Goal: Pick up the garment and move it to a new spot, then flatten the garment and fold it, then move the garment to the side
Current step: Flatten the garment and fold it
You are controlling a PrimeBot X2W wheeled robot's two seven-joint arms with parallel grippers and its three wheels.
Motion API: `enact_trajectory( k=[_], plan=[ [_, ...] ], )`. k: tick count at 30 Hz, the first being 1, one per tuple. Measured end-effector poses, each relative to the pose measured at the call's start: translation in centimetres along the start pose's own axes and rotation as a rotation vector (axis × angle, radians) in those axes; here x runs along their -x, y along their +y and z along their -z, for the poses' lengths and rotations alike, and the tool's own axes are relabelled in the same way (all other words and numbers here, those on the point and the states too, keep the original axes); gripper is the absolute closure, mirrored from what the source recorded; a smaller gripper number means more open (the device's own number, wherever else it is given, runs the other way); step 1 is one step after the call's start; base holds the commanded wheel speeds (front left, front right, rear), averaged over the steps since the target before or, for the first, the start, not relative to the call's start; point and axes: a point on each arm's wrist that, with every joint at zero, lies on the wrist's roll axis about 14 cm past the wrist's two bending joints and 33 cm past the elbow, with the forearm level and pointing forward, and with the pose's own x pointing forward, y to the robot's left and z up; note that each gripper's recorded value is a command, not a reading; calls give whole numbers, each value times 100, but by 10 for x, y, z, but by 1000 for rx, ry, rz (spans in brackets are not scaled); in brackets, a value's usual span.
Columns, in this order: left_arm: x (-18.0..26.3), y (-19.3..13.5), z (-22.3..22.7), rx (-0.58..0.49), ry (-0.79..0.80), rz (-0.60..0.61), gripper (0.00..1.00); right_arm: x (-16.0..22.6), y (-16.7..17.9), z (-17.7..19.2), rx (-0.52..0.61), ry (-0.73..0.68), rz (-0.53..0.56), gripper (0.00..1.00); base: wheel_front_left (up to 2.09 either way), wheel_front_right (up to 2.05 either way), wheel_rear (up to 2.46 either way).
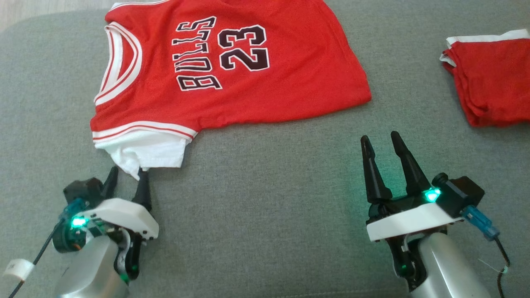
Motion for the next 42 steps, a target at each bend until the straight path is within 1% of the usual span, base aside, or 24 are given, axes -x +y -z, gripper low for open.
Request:
enact_trajectory(
  k=[1, 2, 3, 8, 13, 16, 20, 23, 25, 29, 34, 37, 42],
  plan=[
    [0, 0, 0, 0, 0, 0, 36, 0, 0, 0, 0, 0, 0, 0, 0, 0, 0],
    [-1, -1, -1, 4, 0, 4, 85, 0, 0, 0, 0, 1, 0, 0, 0, 0, 0],
    [-2, -1, -1, 9, 1, 5, 100, 0, 0, 1, 0, 1, 0, 0, 0, 0, 0],
    [-2, -4, -4, 22, -16, 17, 100, -1, 0, -1, 0, -3, -1, 0, 0, 0, 0],
    [4, -8, -21, 31, -106, 27, 100, 0, 2, -6, 4, -16, -5, 0, 0, 0, 0],
    [10, -13, -43, 38, -197, 44, 100, 0, 4, -10, 6, -26, -9, 0, 0, 0, 0],
    [23, -17, -85, 48, -343, 58, 100, -1, 1, -12, 17, -29, -1, 0, 0, 0, 0],
    [40, -18, -116, 53, -462, 62, 100, -2, -9, -1, 47, 6, 23, 0, 0, 0, 0],
    [50, -16, -128, 65, -517, 51, 100, -2, -15, 8, 57, 39, 40, 0, 0, 0, 0],
    [62, -11, -132, 69, -563, 31, 100, -17, -32, 18, 59, 106, 84, 0, 0, 0, 0],
    [63, -15, -125, 64, -556, 53, 100, -50, -43, 22, 43, 164, 112, 0, 0, 0, 0],
    [62, -16, -121, 68, -547, 59, 100, -62, -42, 37, 46, 241, 108, 0, 0, 0, 0],
    [60, -15, -109, 78, -520, 58, 100, -73, -39, 65, -5, 348, 119, 0, 0, 0, 0]
  ],
)
